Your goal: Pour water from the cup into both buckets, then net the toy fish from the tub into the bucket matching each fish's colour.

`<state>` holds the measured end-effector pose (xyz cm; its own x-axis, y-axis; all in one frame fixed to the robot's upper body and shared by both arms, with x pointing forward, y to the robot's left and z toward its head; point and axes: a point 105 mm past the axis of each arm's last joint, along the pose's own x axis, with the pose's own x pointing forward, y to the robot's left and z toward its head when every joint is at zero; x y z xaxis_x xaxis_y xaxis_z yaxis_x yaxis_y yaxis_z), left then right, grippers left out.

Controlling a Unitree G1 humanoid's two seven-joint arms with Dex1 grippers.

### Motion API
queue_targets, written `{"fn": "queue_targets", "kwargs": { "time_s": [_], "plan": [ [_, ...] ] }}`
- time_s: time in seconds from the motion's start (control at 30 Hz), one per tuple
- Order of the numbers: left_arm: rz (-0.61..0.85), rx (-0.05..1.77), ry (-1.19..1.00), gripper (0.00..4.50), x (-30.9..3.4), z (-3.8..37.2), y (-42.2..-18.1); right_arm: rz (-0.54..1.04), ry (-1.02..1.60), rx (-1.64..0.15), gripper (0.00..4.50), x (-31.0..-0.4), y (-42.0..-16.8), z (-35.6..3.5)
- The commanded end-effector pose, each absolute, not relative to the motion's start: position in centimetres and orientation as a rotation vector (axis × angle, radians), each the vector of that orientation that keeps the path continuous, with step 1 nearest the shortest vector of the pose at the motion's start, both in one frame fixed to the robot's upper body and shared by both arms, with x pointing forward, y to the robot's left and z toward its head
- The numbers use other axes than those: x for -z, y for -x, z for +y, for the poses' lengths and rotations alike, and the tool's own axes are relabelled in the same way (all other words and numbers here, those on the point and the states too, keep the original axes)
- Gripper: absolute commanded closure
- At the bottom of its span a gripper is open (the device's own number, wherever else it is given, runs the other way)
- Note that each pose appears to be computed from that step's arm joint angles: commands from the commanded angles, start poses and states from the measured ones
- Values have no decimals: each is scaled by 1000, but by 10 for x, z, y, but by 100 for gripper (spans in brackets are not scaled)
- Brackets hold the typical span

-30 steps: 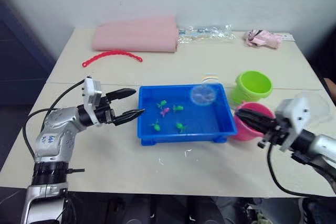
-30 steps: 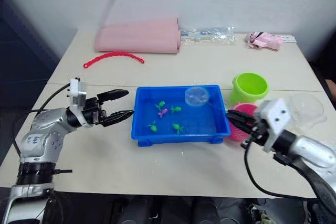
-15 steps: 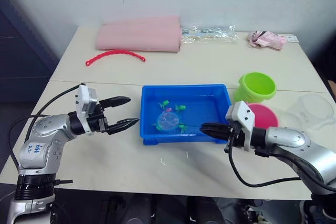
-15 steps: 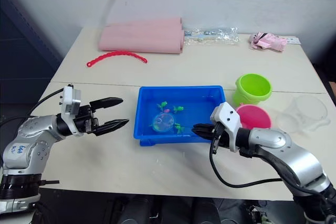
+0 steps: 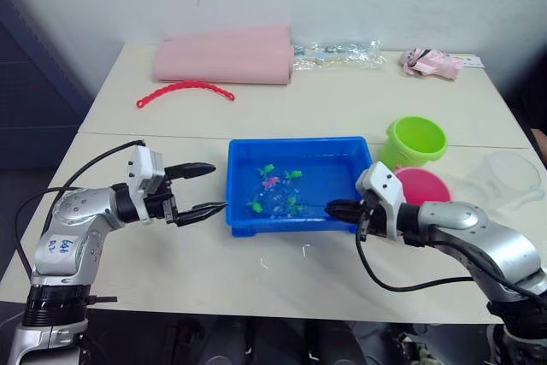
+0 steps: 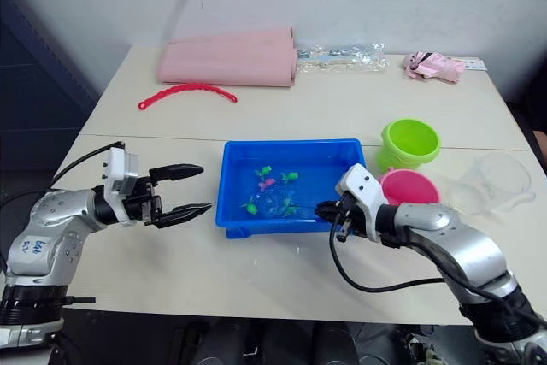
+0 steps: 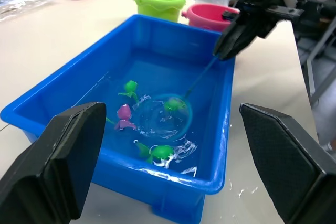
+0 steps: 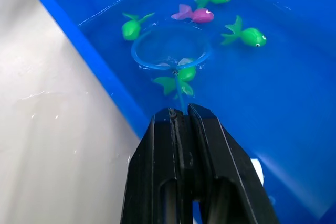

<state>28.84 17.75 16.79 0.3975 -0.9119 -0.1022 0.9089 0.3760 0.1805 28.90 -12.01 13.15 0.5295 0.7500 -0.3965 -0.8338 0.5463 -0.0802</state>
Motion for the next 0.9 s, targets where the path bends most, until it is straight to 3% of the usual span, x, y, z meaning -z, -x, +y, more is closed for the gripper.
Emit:
{"fn": "queue_targets", "kwargs": {
  "time_s": [0.03, 0.4, 0.7, 0.9],
  "plan": [
    [-34, 1174, -259, 8, -175, 180, -290, 325, 291, -926, 450, -133, -296, -117],
    [-34, 1170, -257, 8, -174, 183, -292, 269, 238, -866, 450, -132, -305, -108],
    [-21, 1159, -255, 8, -167, 189, -294, 190, 221, -932, 450, -153, -291, -106],
    [-23, 1170, -243, 8, -164, 186, -296, 162, 215, -956, 450, -151, -280, -107]
  ]
}}
